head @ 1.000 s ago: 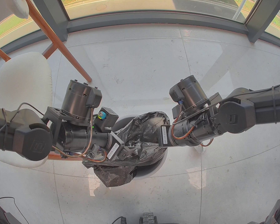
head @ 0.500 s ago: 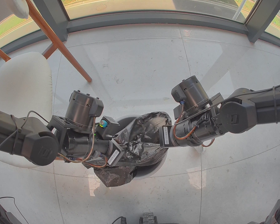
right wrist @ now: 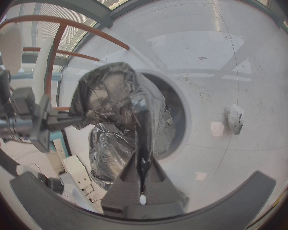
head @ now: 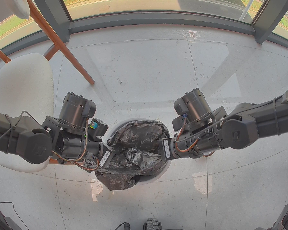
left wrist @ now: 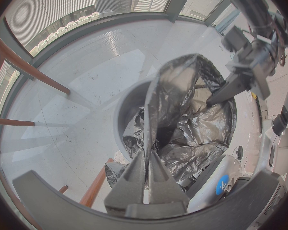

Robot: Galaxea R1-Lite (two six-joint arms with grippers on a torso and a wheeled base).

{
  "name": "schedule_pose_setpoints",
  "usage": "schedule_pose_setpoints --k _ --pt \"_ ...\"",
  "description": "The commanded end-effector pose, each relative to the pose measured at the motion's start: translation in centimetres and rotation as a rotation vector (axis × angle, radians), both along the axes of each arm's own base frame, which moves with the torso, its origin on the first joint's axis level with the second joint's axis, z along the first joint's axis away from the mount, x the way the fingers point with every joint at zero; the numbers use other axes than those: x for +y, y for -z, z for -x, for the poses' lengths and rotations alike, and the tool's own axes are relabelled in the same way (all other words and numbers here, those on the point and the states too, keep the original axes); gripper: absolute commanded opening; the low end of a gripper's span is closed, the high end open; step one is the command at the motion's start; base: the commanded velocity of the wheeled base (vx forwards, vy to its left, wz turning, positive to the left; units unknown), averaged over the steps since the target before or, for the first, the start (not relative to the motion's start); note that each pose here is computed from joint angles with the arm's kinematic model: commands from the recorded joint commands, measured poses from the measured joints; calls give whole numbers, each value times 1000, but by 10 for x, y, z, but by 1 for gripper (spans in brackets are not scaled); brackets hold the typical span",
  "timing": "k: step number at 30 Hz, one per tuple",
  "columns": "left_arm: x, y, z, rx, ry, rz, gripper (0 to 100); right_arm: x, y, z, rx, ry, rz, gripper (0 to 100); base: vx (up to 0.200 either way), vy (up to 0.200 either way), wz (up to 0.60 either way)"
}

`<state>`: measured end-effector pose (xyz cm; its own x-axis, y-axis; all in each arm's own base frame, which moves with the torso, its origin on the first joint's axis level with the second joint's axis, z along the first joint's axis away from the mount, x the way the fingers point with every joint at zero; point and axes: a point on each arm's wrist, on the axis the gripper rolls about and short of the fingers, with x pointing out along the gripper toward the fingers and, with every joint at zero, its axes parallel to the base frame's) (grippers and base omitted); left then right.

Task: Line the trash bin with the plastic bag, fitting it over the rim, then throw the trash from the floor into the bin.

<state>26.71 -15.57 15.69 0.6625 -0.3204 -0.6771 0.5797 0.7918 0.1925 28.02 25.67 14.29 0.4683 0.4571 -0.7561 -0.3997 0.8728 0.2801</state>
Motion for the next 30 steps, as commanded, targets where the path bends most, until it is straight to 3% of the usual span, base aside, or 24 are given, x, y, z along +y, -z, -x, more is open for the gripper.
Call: schedule_pose_setpoints --k 1,7,13,30 --pt "-1 -14 -3 -39 -15 25 0 -28 21 -6 -14 -39 82 0 0 0 0" --pt "-3 -21 -6 -45 -26 48 0 -53 29 -12 -44 -40 47 0 0 0 0" --pt "-23 -27 -23 -66 -18 78 0 -75 34 -22 -45 -1 41 0 0 0 0" --pt "-35 -27 -31 0 -25 42 0 -90 36 -34 -48 -43 -24 0 0 0 0"
